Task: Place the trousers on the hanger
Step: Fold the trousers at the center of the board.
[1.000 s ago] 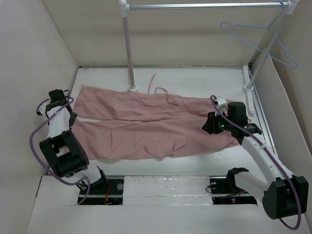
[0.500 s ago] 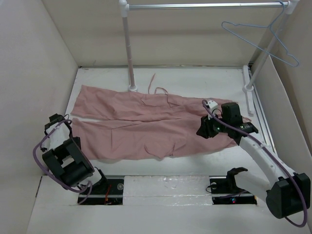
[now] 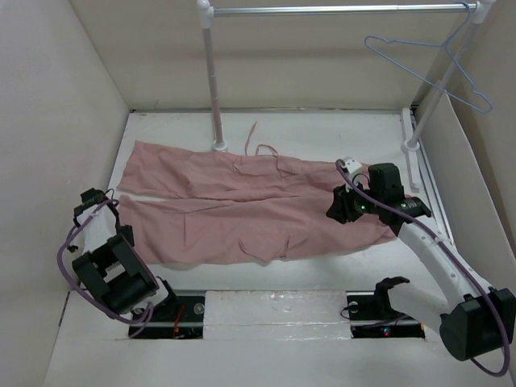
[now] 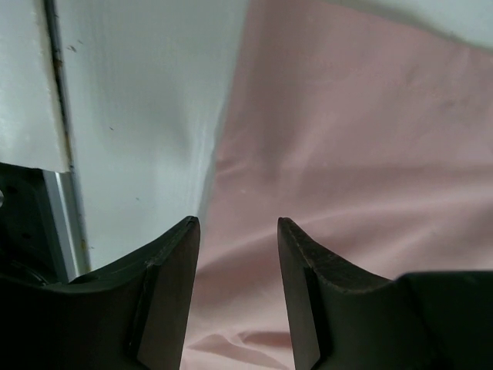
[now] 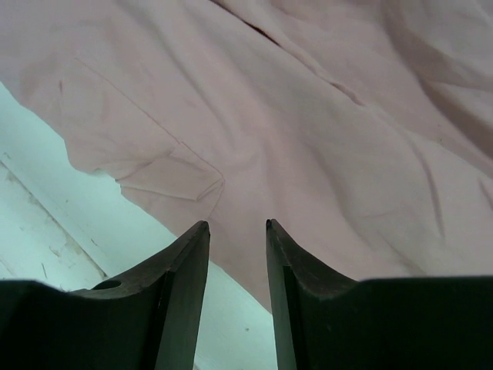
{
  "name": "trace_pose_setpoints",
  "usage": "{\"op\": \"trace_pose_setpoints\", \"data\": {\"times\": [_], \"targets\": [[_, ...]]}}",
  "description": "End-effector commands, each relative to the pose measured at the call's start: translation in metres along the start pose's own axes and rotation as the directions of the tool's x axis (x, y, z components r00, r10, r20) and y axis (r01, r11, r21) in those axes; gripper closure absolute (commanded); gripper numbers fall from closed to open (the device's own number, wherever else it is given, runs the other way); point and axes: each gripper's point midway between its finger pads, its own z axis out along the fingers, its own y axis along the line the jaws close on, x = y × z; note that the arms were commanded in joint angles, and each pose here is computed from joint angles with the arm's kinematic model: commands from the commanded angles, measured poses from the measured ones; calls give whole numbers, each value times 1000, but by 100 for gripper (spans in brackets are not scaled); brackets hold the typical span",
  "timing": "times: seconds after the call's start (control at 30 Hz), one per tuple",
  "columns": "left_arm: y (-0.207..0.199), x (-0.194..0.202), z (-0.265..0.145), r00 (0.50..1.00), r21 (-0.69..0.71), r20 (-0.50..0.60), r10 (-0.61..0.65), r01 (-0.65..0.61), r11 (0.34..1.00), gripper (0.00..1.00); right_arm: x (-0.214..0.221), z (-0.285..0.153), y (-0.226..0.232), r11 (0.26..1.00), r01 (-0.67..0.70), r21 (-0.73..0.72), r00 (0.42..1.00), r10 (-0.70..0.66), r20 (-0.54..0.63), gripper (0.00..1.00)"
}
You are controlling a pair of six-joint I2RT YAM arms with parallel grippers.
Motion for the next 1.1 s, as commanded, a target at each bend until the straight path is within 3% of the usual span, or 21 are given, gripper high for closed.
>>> {"op": "trace_pose_setpoints", "data": {"times": [0.0,0.3,0.4,0.5,0.7,0.83,1.07], "targets": [[-7,14,-11,999,96,-41,-10,14,995,59,-23,-11,-3,999,38,36,998,-40,45,58],[-20,0,-11,997,83,5,-76,75,994,60,-43,-25,6,999,47,18,993,-49,104,39],[-28,-27,-28,993,89,103,-57,48,995,59,-58,-17,28,992,109,-58,988,-102,118,42],[-9,-49,-18,991,15,109,-83,82,996,57,-66,-12,37,987,144,-68,984,-135,117,53],[40,-86,8,991,-187,130,-29,53,981,52,-58,-13,40,986,155,-62,981,-146,124,53],[19,-83,26,998,-95,34,55,-51,994,49,-55,-14,42,983,165,-77,979,-154,132,52],[-10,-72,38,984,-4,-1,179,-179,984,48,-58,-9,44,975,198,-102,975,-185,125,52]]}}
